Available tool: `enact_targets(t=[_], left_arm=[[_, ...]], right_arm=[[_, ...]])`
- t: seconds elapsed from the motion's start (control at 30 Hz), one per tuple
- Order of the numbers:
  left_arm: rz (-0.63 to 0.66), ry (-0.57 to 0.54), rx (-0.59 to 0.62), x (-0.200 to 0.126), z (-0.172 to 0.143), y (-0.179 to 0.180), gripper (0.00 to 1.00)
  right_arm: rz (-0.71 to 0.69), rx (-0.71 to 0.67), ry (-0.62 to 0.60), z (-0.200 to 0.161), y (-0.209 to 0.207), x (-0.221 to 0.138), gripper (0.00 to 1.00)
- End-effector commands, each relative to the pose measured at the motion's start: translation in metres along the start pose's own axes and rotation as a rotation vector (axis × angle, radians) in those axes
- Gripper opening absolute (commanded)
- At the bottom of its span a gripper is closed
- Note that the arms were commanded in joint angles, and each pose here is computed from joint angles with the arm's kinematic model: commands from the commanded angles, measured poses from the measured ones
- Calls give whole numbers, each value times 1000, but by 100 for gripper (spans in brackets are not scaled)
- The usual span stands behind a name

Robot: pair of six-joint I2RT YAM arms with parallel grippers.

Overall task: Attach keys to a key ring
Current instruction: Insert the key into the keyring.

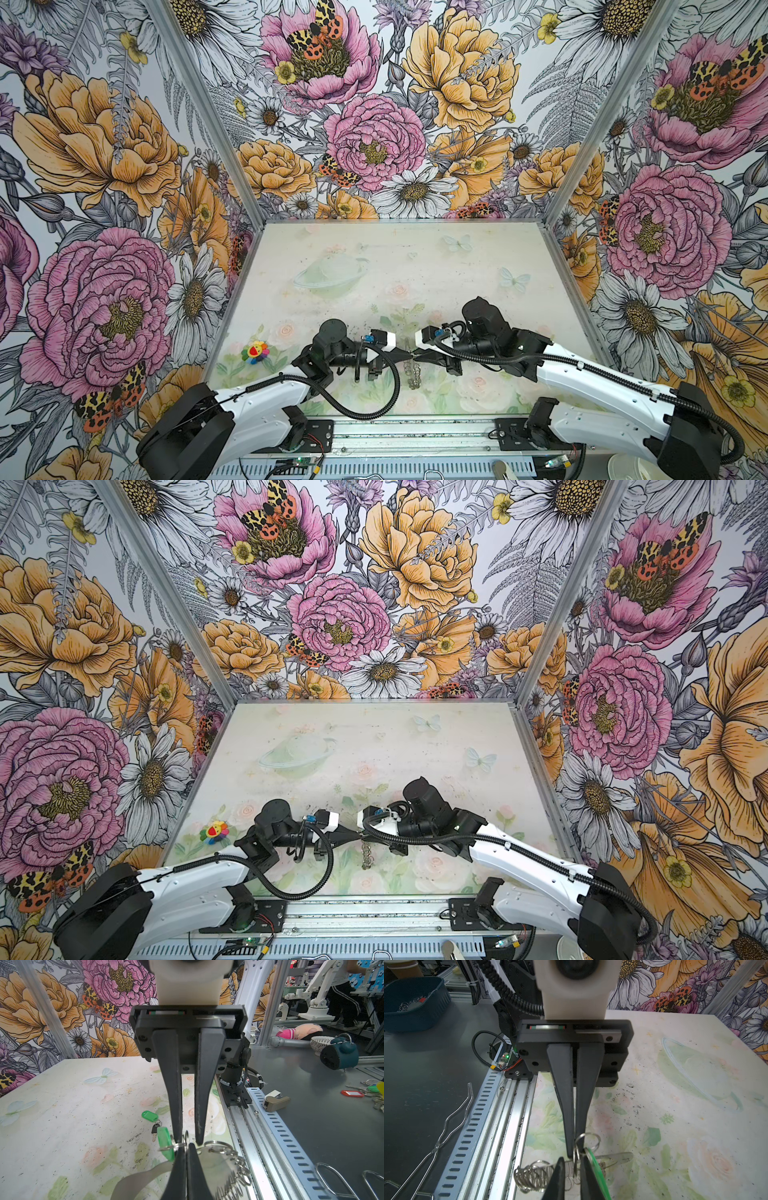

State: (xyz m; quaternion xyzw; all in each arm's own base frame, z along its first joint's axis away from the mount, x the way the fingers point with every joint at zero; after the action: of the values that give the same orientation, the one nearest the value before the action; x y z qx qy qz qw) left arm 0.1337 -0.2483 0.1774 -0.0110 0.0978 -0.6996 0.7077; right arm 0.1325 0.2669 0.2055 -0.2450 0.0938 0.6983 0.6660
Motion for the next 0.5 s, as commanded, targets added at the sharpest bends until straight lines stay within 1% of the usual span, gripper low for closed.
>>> enact_targets(t=[0.0,0.27,0.47], left_arm=[[-32,-27,20,1,9,-2,0],[-40,-24,14,2,9,-2,0],[-20,-32,30,0,10,-2,0]], right_arm=[[-15,-43,-30,16,-6,-3,15],[-8,-40,-25,15,-5,-1,12],[-13,-26,-7,8,-4,0,12]])
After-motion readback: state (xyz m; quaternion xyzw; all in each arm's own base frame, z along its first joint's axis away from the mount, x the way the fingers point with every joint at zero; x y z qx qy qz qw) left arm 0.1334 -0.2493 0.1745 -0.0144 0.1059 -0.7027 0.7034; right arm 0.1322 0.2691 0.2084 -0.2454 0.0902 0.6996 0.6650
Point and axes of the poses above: each gripper's point midway between its finger pads, its own x axis out along the fingers, its own y axis along the line the jaws close on, z = x × y, the point moved 4 cm from there along -x, back along the fingers, and after that the axes turned 10 degrees about -x, right-handed, at the moved point
